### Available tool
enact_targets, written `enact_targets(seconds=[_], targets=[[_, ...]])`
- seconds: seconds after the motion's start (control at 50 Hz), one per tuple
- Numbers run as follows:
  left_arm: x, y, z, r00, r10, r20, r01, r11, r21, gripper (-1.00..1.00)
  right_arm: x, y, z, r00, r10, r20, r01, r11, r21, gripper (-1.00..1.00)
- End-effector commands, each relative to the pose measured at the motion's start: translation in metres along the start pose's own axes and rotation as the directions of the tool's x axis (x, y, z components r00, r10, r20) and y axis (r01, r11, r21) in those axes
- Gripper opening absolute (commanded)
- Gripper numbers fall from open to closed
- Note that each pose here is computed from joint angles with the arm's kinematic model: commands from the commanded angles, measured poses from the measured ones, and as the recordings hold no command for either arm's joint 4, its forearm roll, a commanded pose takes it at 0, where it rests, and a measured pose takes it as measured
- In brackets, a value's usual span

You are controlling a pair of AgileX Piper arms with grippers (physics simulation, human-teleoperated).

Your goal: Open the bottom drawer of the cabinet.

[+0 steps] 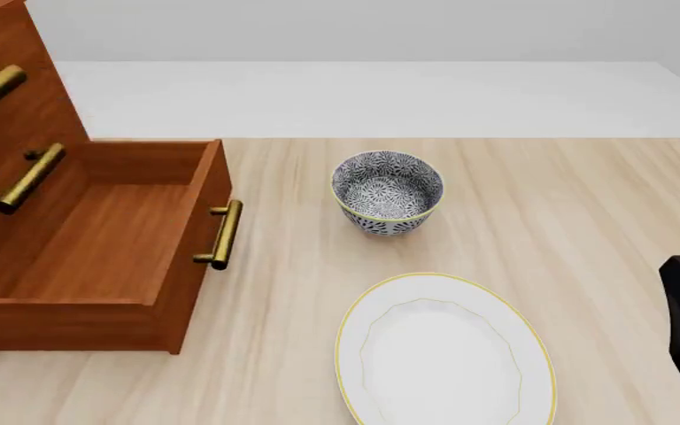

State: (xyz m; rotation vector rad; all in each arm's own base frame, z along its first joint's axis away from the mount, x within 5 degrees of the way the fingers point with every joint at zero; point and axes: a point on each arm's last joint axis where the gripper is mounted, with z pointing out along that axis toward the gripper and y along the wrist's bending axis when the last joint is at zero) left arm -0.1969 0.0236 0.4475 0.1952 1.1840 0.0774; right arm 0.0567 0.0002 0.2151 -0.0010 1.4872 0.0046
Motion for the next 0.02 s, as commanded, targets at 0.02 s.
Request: enact_targets(seconds=[0.02], targets=[[-0.0064, -0.0088, -0.0214, 1.000, 0.007, -0.024, -0.008, 0.999, -0.038, 1.00, 0.0000, 0.0000, 0.0000, 1.000, 0.000, 0.000, 0.000, 1.000, 0.000, 1.00]])
